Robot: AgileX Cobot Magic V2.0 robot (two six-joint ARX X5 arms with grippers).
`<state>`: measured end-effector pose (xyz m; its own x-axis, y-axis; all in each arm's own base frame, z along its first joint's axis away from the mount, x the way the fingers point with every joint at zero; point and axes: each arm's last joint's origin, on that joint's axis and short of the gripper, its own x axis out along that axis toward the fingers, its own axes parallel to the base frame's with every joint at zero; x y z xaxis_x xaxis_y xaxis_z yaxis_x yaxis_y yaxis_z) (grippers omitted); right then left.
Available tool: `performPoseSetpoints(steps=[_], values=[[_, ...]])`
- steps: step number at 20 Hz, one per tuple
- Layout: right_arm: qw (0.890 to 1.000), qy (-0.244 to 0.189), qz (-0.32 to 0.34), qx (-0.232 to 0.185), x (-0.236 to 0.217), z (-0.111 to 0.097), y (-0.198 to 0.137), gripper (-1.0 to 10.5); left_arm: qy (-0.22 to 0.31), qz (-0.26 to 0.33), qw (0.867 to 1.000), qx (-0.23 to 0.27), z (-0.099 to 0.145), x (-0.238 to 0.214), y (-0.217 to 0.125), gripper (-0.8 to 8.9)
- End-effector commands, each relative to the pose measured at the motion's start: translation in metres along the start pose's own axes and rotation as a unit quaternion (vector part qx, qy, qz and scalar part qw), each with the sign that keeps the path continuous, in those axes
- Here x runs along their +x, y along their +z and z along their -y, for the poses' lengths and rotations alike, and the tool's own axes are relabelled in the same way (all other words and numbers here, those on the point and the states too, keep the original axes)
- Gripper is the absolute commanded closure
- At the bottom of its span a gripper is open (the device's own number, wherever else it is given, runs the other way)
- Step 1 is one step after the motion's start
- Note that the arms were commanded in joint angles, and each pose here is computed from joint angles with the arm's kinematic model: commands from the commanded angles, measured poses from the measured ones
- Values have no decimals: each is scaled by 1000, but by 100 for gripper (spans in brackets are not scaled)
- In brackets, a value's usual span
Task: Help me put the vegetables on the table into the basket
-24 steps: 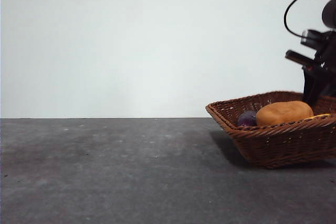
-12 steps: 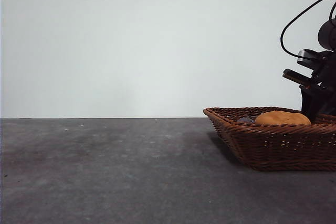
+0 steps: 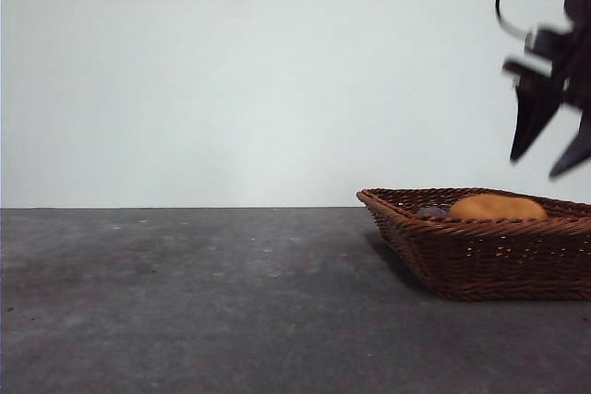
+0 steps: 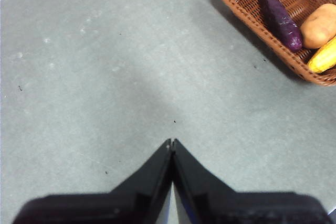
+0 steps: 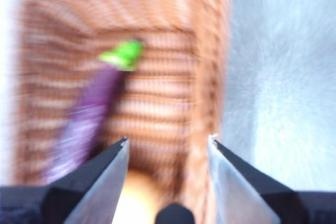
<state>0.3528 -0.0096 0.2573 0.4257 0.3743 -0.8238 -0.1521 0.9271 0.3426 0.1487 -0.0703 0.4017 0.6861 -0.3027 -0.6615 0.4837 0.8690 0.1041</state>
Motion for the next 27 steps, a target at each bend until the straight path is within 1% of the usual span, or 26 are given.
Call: performPoseSetpoints(steps=[1, 2, 3, 5, 7, 8, 10, 14, 16, 17, 19, 27], values=[[999, 19, 25, -24, -41, -20, -5, 714, -1, 0, 1000, -4, 0, 1, 0, 821], [998, 34, 38, -33, -61, -32, -11, 783, -1, 0, 1000, -4, 0, 1, 0, 821], [997, 40, 52, -43, -81, -43, -18, 822, -1, 0, 1000, -4, 0, 1, 0, 821], [995, 42, 75, -55, -116, -59, -35, 844, -1, 1, 1000, -2, 0, 1, 0, 821], [993, 44, 85, -69, -141, -74, -53, 950, -1, 1, 1000, 0, 0, 1, 0, 821], [992, 43, 87, -79, -152, -79, -63, 958, -1, 1, 1000, 3, 0, 1, 0, 821], [992, 43, 82, -87, -170, -87, -83, 958, -1, 2, 1000, 5, 0, 1, 0, 821], [993, 41, 40, -102, -192, -96, -119, 958, -1, 2, 1000, 5, 0, 1, 0, 821], [992, 37, 52, -109, -199, -99, -127, 958, -4, 1, 1000, 5, 0, 1, 0, 821], [991, 36, 59, -112, -202, -100, -130, 958, -13, 2, 1000, 5, 0, 1, 0, 821], [992, 37, 63, -107, -204, -101, -132, 958, -28, 4, 1000, 5, 1, 1, 0, 820], [992, 35, 59, -104, -202, -100, -130, 946, -26, 4, 1000, 5, 1, 1, 0, 818]])
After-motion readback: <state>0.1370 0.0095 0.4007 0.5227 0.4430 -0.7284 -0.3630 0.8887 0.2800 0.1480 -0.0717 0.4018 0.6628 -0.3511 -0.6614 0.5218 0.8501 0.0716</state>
